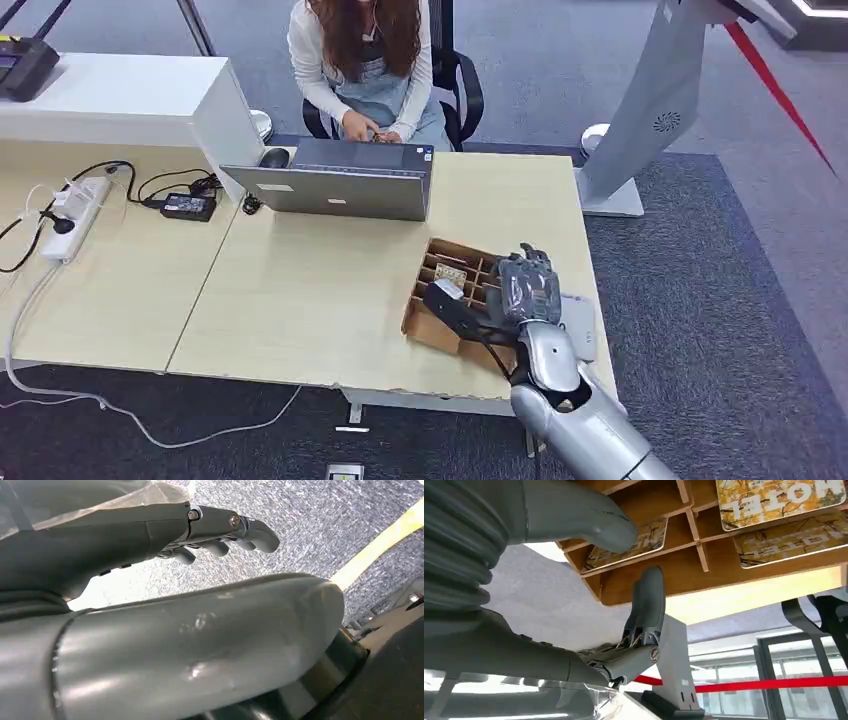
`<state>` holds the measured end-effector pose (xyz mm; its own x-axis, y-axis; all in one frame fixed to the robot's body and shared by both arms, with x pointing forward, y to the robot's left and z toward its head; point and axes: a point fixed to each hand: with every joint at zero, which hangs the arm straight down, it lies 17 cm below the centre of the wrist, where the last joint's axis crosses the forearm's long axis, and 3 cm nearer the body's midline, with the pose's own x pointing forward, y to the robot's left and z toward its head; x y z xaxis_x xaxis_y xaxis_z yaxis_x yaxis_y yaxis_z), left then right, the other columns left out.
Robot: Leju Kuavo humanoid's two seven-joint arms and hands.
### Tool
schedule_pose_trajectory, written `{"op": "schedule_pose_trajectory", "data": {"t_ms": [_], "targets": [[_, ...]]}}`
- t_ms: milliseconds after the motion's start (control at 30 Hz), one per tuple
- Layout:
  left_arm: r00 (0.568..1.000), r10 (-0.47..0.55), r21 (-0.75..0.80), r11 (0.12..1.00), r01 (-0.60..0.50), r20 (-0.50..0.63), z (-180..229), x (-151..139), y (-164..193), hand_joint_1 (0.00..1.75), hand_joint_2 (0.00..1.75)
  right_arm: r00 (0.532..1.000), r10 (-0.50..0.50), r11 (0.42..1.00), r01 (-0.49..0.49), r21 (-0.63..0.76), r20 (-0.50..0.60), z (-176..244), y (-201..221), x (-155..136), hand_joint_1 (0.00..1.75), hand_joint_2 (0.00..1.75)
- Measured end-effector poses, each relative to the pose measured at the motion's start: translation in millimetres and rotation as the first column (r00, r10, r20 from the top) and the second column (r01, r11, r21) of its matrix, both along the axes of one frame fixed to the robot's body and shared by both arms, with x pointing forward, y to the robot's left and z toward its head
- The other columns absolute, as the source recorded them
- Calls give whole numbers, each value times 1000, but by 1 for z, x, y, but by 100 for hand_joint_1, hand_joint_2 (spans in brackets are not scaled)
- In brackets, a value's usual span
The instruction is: Pass the card to the sensor for recognition and then transmit it.
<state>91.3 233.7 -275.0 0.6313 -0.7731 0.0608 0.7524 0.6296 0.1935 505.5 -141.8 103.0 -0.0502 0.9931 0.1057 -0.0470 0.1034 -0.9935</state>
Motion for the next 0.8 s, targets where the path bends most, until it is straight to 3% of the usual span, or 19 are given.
{"op": "schedule_pose_trajectory", "data": {"t_ms": [800], "targets": [[1000, 1, -1, 1000, -1, 0, 0, 0, 0, 0, 0, 1000, -2, 1000, 2, 1, -20, -6, 2, 0, 103, 175]]}}
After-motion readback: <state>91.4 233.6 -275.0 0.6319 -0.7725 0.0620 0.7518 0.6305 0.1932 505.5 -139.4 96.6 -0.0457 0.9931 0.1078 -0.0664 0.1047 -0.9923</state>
